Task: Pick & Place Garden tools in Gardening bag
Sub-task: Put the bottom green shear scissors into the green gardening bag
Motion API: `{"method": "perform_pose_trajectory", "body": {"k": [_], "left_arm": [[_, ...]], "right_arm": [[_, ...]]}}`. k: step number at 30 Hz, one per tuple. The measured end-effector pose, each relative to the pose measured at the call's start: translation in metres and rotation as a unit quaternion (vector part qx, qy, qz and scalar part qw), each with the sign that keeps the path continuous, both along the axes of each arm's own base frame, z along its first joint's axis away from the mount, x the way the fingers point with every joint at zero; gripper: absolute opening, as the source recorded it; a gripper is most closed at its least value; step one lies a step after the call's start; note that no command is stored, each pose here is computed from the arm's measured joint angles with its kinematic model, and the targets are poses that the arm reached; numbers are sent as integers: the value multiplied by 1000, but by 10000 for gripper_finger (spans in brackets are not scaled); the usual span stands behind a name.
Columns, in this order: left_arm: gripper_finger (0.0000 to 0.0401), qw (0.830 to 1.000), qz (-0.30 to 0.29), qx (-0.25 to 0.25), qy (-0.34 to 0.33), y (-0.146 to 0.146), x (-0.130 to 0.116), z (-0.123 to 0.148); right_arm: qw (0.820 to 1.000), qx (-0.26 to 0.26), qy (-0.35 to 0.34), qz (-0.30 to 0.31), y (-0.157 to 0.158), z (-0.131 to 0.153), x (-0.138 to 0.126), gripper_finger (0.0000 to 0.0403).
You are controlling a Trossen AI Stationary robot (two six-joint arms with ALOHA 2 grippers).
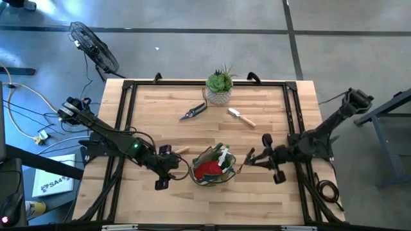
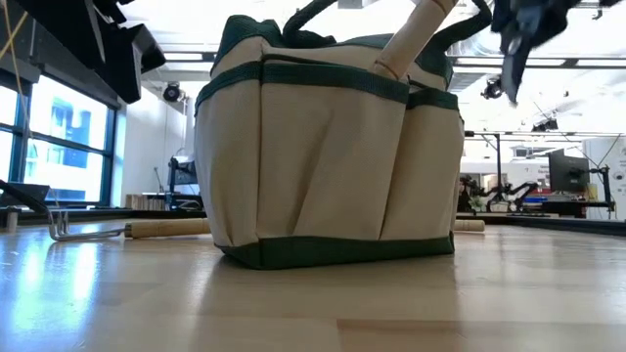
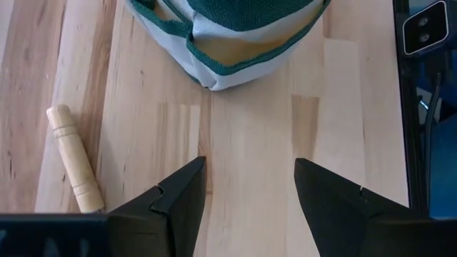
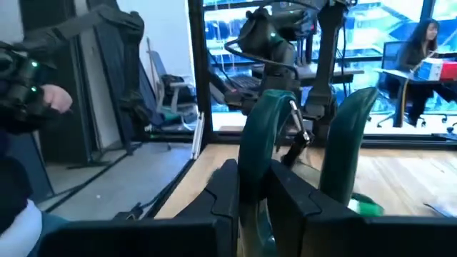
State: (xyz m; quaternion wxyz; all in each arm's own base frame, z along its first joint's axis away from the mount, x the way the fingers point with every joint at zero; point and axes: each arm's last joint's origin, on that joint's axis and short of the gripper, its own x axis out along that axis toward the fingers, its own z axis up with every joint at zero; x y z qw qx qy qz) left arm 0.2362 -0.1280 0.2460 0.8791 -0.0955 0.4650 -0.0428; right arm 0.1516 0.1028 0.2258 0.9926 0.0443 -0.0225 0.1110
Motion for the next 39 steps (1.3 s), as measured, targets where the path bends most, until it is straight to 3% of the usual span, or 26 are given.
{"method": "perform_pose_trajectory", "body": {"k": [4,13,19,25,32,39], "left_arm": [[206,1000,0,0,-1,0,0,0],[206,998,-33,31,-48,-2,5,4],[206,994,-67,44,-74,-3,8,7],[206,992,-78,55,-77,-3,8,7],[206,993,-78,54,-77,-3,8,7],[206,993,-77,54,-76,-3,8,7]], "right_arm": [[1000,6,13,2,-16,-12,5,35],[999,2,-31,21,-33,-5,24,35],[999,5,1,52,-34,-14,43,35],[997,-9,-33,76,-30,-2,53,35],[997,-21,-2,72,-28,4,61,35],[998,-4,60,35,-40,-10,69,35]]}}
